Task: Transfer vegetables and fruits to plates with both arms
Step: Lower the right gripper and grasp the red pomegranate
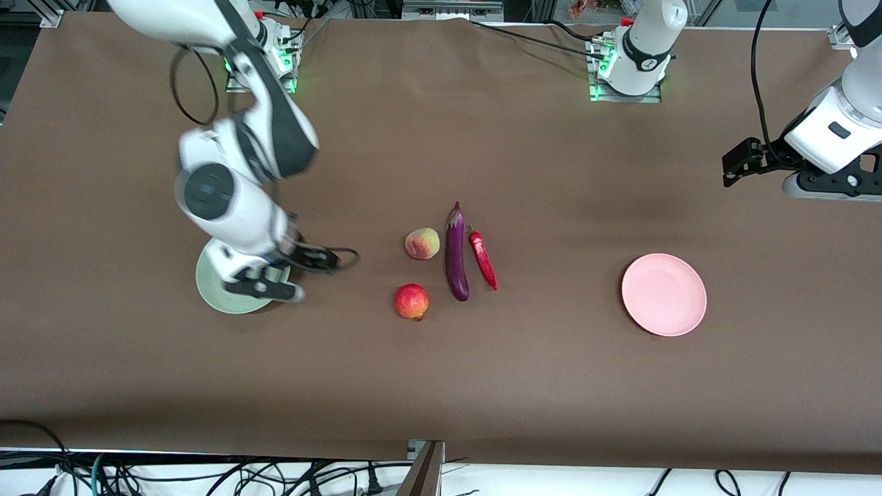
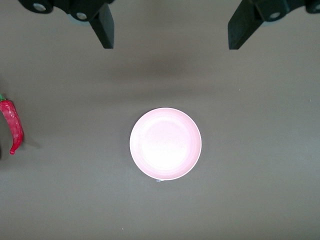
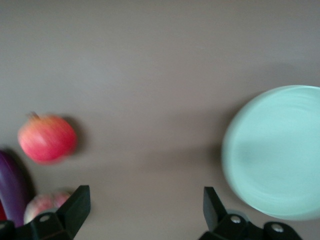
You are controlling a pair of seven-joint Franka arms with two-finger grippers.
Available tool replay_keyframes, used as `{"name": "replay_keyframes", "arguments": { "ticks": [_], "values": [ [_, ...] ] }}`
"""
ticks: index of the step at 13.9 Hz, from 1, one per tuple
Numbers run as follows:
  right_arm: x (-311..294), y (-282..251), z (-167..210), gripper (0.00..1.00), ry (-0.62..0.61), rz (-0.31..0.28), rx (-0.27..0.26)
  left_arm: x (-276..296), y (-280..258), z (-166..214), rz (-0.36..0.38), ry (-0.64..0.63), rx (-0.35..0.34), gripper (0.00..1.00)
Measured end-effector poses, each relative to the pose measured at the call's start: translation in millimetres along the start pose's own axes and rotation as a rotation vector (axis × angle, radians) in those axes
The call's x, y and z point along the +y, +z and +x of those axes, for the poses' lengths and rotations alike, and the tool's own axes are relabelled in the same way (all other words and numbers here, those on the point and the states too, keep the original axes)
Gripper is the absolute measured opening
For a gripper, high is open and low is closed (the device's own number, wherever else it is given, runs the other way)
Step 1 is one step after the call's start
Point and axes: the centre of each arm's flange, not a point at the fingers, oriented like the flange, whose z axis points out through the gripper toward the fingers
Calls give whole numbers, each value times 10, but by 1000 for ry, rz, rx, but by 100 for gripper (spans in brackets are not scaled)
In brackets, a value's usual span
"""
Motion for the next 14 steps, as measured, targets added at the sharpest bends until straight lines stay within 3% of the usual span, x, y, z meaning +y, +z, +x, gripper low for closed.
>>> {"name": "replay_keyframes", "arguments": {
  "ticks": [3, 7, 14],
  "values": [
    [-663, 713, -53, 100, 108, 74, 72, 1, 0, 0, 0, 0, 0, 100],
    [-1036, 1115, -192, 100, 165, 135, 114, 3, 0, -1, 0, 1, -1, 100],
    [-1202, 1509, -362, 99, 175, 130, 100, 13, 5, -1, 0, 2, -3, 100]
  ]
}}
